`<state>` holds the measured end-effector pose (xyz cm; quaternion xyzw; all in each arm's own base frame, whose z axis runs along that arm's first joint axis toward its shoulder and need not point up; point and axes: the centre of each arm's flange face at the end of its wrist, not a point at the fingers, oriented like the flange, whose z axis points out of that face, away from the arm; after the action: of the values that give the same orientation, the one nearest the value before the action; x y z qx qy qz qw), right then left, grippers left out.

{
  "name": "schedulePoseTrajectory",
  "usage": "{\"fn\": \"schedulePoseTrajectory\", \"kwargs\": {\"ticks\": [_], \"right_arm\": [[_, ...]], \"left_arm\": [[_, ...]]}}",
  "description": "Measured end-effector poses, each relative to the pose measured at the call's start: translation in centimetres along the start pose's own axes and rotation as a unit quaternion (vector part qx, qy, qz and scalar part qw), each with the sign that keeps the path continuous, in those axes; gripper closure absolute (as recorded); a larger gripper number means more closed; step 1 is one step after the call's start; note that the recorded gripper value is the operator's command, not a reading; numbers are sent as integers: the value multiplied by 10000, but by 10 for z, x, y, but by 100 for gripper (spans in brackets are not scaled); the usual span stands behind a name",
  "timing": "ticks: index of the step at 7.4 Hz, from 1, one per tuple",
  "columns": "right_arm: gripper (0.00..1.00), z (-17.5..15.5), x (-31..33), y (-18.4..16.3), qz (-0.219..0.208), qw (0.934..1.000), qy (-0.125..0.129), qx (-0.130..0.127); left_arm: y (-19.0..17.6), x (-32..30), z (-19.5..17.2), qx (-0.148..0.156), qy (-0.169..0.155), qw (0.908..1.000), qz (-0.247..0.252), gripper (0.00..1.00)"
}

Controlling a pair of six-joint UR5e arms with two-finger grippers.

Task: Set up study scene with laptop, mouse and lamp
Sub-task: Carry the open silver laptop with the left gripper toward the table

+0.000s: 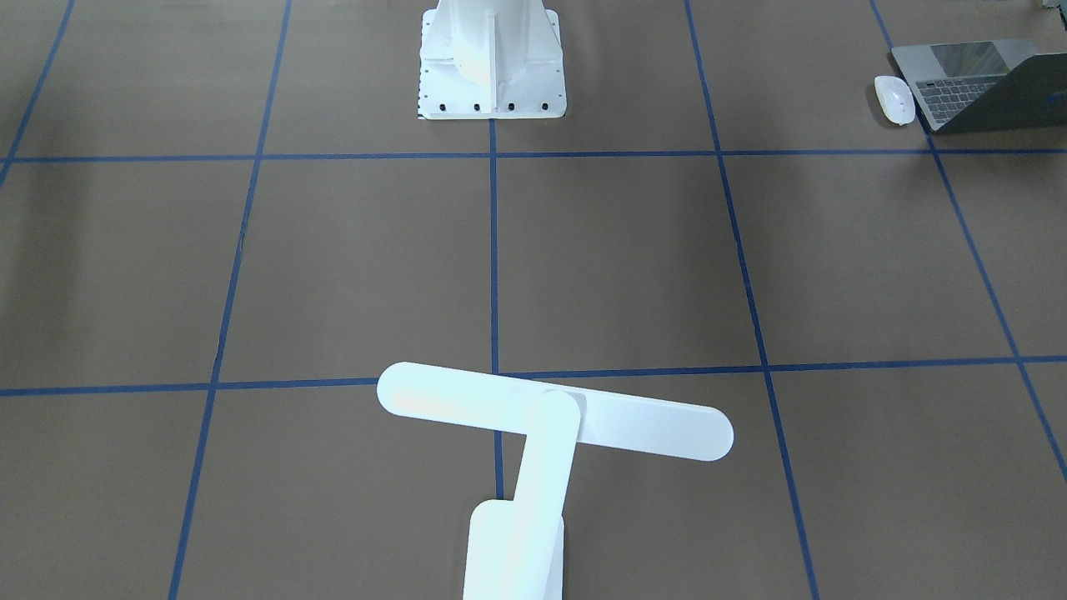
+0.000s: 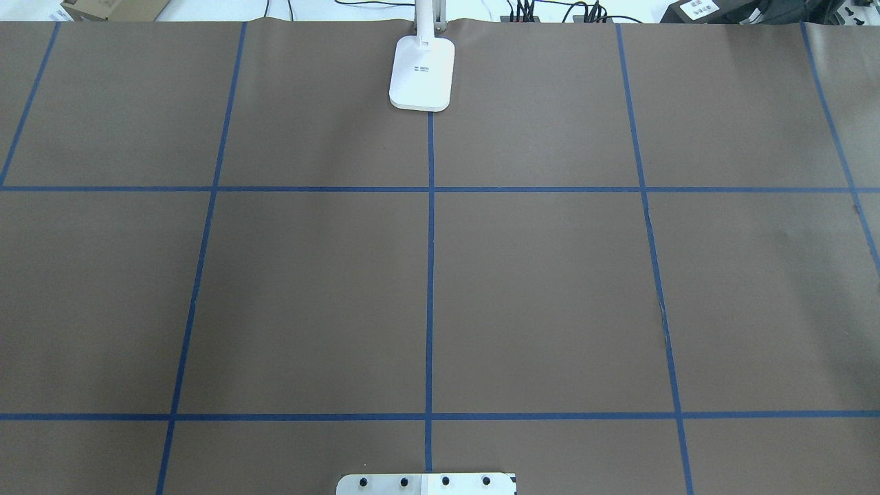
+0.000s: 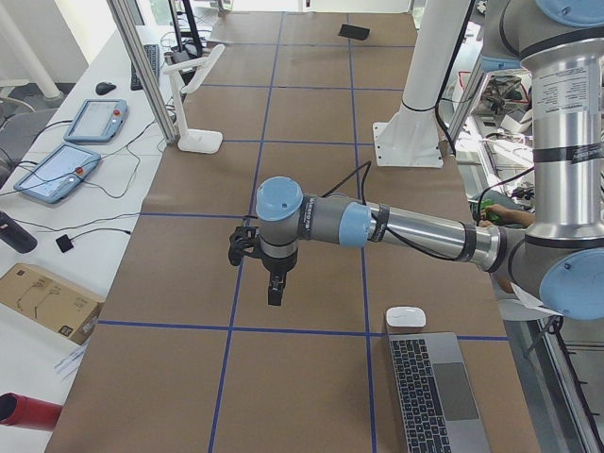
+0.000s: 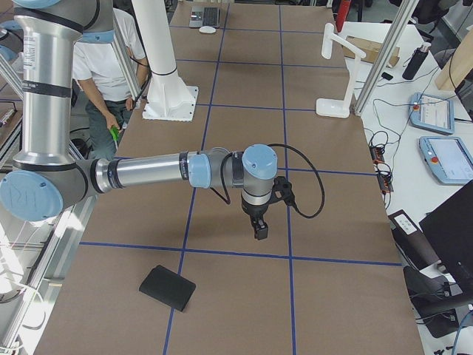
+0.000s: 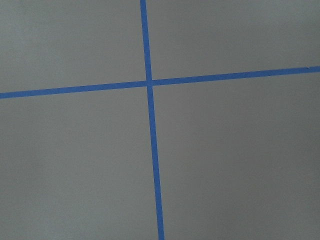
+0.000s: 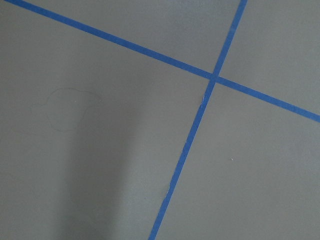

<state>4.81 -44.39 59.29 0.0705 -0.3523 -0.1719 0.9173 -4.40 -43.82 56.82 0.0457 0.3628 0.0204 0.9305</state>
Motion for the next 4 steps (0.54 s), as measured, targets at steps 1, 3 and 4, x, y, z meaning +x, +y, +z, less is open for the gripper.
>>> {"fn": "schedulePoseTrajectory", "kwargs": {"ticks": [1,3,4], "right_arm": [[0,2,2,0,29,10000,-12,-17],[0,11,8,3,133,9998,-79,-92],[0,13,7,3,135,9997,-161,-78]], "left_arm": [[6,-4,2,-35,-4,10000,-49,1],[35,-30,7,-127,-20,9990,-433,1],[59,-56,2,-93,-35,9960,-886,0]]}}
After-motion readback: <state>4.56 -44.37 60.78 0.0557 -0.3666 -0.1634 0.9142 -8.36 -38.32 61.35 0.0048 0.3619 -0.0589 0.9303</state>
